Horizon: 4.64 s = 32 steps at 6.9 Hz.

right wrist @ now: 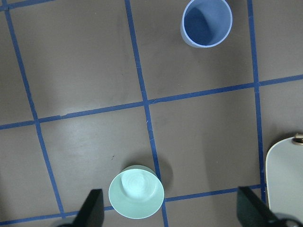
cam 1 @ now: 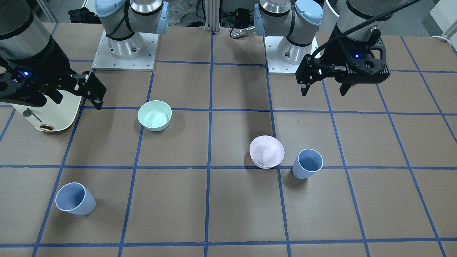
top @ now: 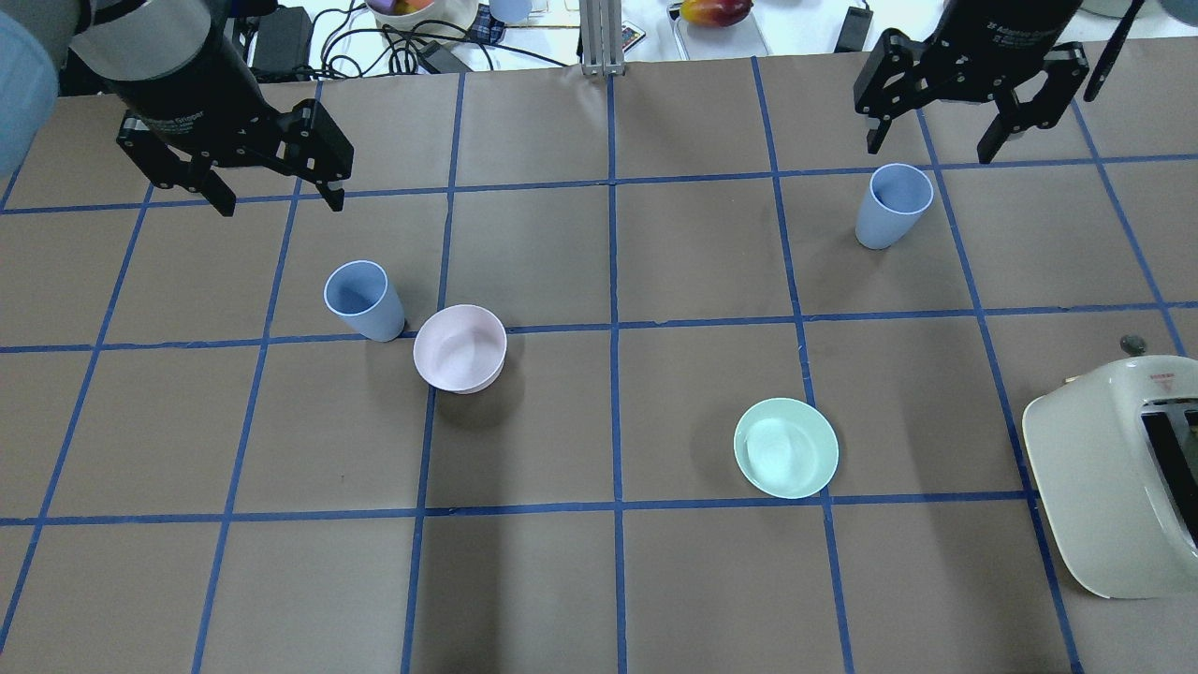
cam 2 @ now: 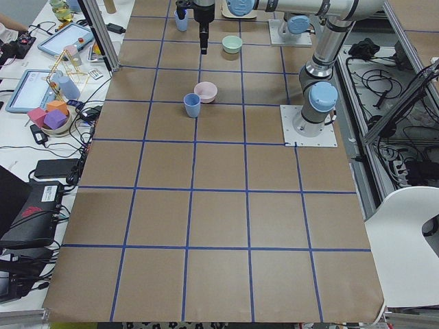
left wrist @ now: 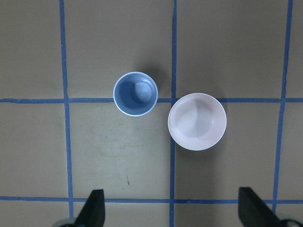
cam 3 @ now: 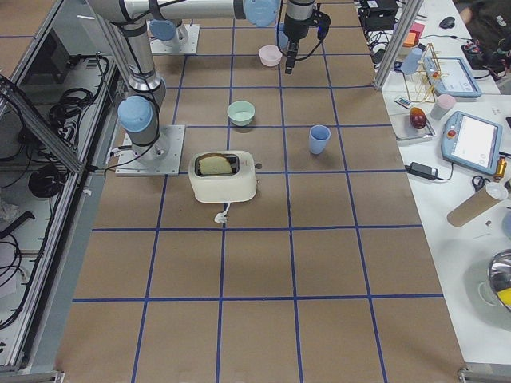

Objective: Stack blue cups with both arms

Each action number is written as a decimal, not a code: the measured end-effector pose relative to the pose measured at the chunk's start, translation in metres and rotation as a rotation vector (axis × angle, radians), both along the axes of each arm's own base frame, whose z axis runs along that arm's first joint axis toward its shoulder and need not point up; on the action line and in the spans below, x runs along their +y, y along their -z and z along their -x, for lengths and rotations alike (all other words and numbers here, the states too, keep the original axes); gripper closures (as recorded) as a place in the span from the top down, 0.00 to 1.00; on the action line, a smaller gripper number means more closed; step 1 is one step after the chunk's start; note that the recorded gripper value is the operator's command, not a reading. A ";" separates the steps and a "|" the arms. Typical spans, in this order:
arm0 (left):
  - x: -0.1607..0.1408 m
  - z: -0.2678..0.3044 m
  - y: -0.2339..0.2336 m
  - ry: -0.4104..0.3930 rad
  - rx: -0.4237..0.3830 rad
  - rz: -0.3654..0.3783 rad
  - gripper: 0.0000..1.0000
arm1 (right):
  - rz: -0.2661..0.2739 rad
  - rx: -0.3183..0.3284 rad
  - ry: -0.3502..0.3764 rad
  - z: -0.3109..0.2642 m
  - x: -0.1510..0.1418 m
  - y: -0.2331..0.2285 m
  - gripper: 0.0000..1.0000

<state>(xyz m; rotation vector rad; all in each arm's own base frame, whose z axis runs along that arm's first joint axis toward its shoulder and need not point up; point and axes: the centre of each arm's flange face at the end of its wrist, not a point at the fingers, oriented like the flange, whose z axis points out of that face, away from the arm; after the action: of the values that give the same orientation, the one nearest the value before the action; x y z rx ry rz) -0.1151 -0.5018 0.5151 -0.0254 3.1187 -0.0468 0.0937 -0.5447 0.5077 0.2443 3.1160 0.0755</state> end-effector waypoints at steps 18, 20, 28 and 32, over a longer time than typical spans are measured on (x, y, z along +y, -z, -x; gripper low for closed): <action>-0.086 -0.010 0.242 0.133 -0.003 -0.055 0.23 | 0.049 0.017 -0.047 0.053 -0.086 0.081 1.00; -0.085 -0.011 0.260 0.142 -0.010 -0.088 0.00 | 0.100 0.033 -0.080 0.088 -0.129 0.136 1.00; -0.092 0.159 0.156 0.023 0.028 -0.037 0.00 | -0.006 0.006 -0.125 0.137 -0.156 0.247 0.62; 0.002 0.270 0.232 -0.043 0.070 -0.173 0.04 | -0.059 -0.014 -0.124 0.135 -0.149 0.264 0.00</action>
<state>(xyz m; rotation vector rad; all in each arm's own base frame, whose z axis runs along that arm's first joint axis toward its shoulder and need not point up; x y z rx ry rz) -0.3850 -0.5003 0.2827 -0.0931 3.1770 0.2292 -0.0416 -0.6940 0.2440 0.0506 3.1153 0.1702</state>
